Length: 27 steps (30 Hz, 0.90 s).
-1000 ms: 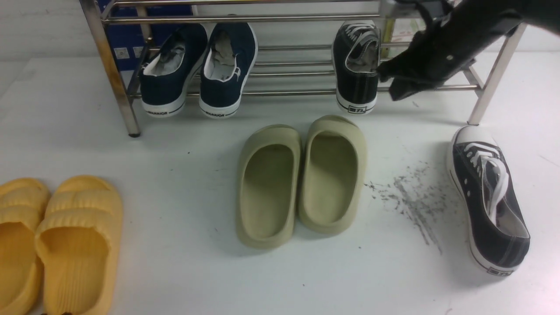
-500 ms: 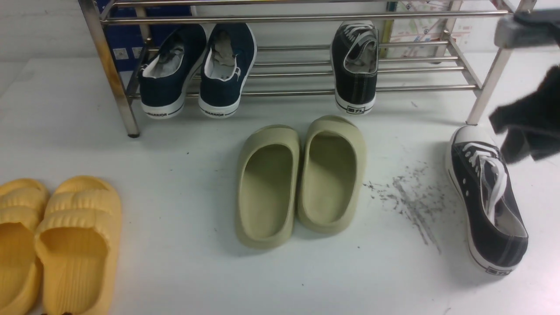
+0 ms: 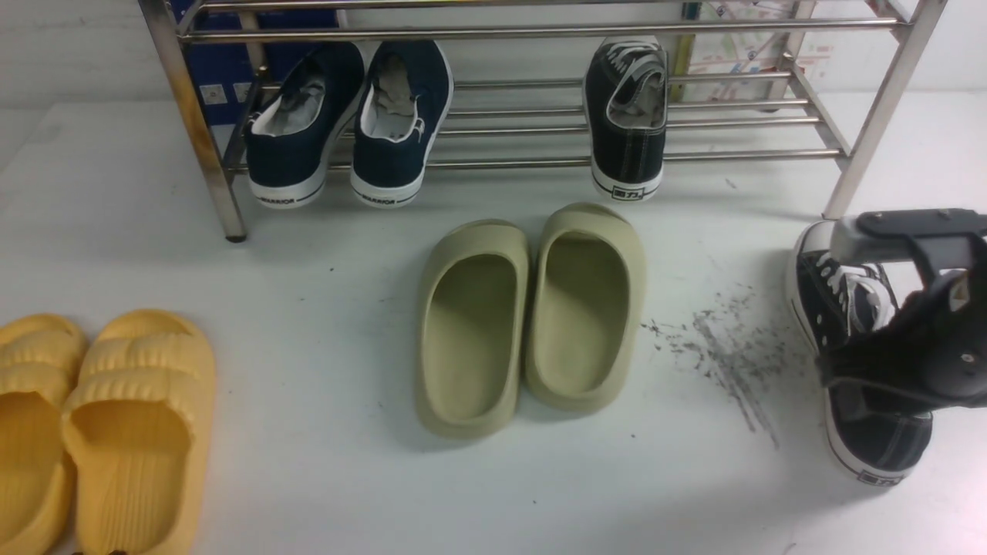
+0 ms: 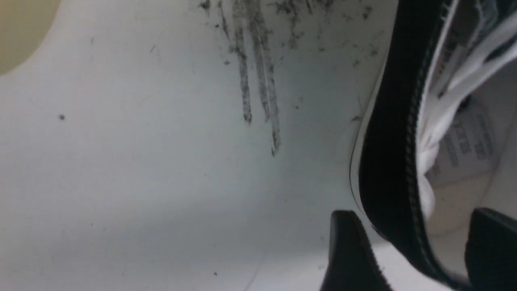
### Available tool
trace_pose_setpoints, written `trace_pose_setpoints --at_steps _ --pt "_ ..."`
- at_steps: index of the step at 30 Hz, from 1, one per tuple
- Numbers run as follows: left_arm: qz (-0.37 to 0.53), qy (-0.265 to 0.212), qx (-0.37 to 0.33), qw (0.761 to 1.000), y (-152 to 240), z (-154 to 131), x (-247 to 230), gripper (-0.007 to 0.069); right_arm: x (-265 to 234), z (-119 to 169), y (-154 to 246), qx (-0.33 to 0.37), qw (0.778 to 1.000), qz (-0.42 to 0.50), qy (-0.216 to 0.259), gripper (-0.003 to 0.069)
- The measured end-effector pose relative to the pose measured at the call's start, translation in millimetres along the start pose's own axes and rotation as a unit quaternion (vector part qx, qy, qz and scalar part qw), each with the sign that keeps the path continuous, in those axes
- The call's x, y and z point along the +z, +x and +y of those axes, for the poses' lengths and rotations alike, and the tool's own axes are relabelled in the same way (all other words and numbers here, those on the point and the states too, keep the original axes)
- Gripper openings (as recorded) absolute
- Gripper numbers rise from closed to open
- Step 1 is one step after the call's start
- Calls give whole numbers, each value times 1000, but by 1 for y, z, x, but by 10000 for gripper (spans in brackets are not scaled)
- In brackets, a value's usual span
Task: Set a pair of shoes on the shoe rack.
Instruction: Use the right arm to grab the shoe closest to it
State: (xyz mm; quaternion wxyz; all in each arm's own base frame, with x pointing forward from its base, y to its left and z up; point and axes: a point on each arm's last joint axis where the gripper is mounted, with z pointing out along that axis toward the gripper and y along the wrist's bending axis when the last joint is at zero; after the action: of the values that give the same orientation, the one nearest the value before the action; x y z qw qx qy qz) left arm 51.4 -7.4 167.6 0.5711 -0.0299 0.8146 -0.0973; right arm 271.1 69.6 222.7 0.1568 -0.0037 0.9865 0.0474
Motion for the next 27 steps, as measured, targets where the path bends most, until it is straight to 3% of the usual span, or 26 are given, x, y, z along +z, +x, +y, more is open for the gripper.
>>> trace_pose_setpoints --at_steps 9,12,18,24,27 --pt "0 0 0 1000 0 0 0 239 35 -5 -3 -45 997 42 37 354" --pt "0 0 0 1000 0 0 0 239 34 -7 -2 -65 996 49 47 279" --pt "0 0 0 1000 0 0 0 239 33 -5 1 -92 992 73 39 55" --pt "0 0 0 1000 0 0 0 239 15 -2 -12 -107 990 83 40 50" --pt "0 0 0 1000 0 0 0 239 -11 4 -33 -115 992 46 34 50"
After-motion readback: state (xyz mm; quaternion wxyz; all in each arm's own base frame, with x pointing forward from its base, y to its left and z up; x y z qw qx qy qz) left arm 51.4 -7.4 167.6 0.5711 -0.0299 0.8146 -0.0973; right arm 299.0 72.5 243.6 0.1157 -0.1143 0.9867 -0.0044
